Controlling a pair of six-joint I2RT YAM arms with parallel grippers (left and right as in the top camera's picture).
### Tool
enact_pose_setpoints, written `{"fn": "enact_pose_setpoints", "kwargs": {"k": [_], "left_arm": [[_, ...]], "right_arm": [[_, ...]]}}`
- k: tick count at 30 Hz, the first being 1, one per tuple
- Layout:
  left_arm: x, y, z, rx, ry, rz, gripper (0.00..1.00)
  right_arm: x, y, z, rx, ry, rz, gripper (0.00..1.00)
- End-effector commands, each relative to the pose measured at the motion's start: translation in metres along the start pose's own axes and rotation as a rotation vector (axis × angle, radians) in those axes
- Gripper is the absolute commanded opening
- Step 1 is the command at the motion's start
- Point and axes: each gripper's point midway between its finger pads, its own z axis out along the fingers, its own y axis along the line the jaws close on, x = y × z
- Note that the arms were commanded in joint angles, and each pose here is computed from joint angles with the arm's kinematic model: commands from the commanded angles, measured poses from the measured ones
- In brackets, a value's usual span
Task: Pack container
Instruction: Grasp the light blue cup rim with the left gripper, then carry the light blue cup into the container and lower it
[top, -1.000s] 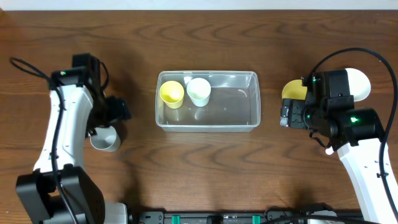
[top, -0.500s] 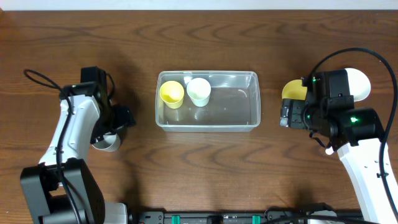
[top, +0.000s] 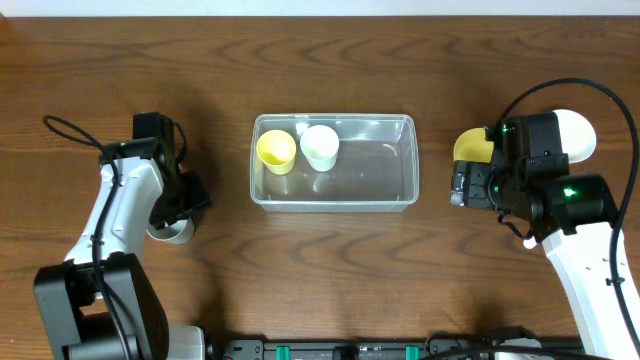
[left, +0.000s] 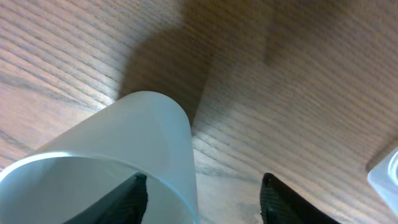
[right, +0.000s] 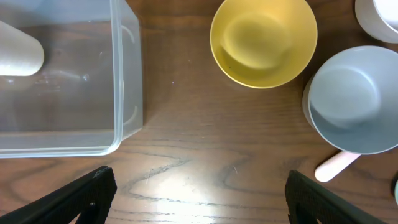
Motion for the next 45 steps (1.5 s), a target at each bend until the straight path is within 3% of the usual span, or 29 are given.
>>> {"fn": "enact_pose_setpoints", "kwargs": {"k": [1,3,7,13,20,25,33,40,45], "left_arm": [[0.001,0.001,0.001,-0.007,0.004,0.002,0.54],[0.002,0.002,0.001,-0.008,0.007,0.002,0.51],[0.002,0.002,0.001,-0.008,0.007,0.002,0.34],[0.002,0.002,0.001,-0.008,0.008,0.002,0.29],[0.003,0.002,0.001,-0.01,0.014,0.003,0.12],[0.004,0.002,0.001,-0.01,0.015,0.002,0.06],[-0.001,0.002,-0.003,-0.013,-0.002,0.006,0.06],[-0.028,-0.029,-0.083,0.039,-0.15,0.132,0.06],[-0.027,-0.09,-0.164,0.119,-0.328,0.382,0.06]], "right_arm": [[-0.003,-0.002,-0.002,0.007,-0.008,0.006,0.89],[-0.003,-0.002,-0.002,0.007,-0.009,0.006,0.89],[-0.003,-0.002,-0.002,0.007,-0.009,0.006,0.89],[-0.003,-0.002,-0.002,0.007,-0.009,0.006,0.88],[-0.003,-0.002,-0.002,0.007,-0.009,0.006,0.88],[-0.003,-0.002,-0.002,0.007,-0.009,0.006,0.88],[-0.003,-0.002,-0.002,0.007,-0.01,0.006,0.88],[-0.004,-0.002,-0.002,0.006,-0.013,0.006,0.88],[-0.007,-0.001,-0.002,0.002,-0.027,0.015,0.88]]}}
